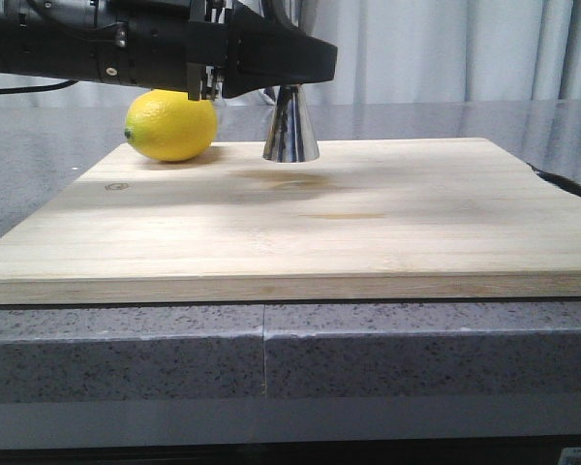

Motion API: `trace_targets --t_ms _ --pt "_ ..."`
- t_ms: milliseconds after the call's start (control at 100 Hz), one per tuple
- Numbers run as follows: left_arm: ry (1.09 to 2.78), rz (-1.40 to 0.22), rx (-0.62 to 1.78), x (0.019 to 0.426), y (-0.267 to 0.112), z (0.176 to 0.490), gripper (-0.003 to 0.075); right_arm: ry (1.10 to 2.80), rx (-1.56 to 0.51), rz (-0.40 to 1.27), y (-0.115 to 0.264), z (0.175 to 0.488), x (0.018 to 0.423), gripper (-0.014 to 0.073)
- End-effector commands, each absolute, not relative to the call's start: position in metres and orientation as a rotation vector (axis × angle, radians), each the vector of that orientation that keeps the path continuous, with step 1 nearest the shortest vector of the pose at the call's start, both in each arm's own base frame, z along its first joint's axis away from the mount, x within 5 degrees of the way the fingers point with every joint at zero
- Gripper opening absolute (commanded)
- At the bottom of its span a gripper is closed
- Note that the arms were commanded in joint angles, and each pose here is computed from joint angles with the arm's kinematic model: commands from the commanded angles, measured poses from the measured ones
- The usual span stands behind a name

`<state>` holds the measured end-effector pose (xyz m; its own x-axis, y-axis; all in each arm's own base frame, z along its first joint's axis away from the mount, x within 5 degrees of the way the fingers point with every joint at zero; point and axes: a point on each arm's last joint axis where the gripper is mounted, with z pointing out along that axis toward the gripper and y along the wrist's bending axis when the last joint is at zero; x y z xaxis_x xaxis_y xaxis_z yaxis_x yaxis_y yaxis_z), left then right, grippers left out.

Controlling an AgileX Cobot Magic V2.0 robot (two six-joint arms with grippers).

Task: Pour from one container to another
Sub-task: 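Tilt the beaker with the right gripper, pouring liquid into the jigger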

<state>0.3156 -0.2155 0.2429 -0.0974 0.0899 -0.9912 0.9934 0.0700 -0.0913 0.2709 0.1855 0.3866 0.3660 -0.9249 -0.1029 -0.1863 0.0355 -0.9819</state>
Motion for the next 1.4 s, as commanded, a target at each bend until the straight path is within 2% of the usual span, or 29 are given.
trace_targets --t_ms 0,1390 --pt "1.196 -1.269 1.124 0.3056 -0.216 0.2845 0.0204 1.0 -1.398 -0.814 0.1821 0.4099 0.2639 0.0279" --pt "1.196 -1.269 1.124 0.3056 -0.216 0.2845 0.0204 0.95 -1.421 -0.866 0.1822 0.4114 0.264 0.0279"
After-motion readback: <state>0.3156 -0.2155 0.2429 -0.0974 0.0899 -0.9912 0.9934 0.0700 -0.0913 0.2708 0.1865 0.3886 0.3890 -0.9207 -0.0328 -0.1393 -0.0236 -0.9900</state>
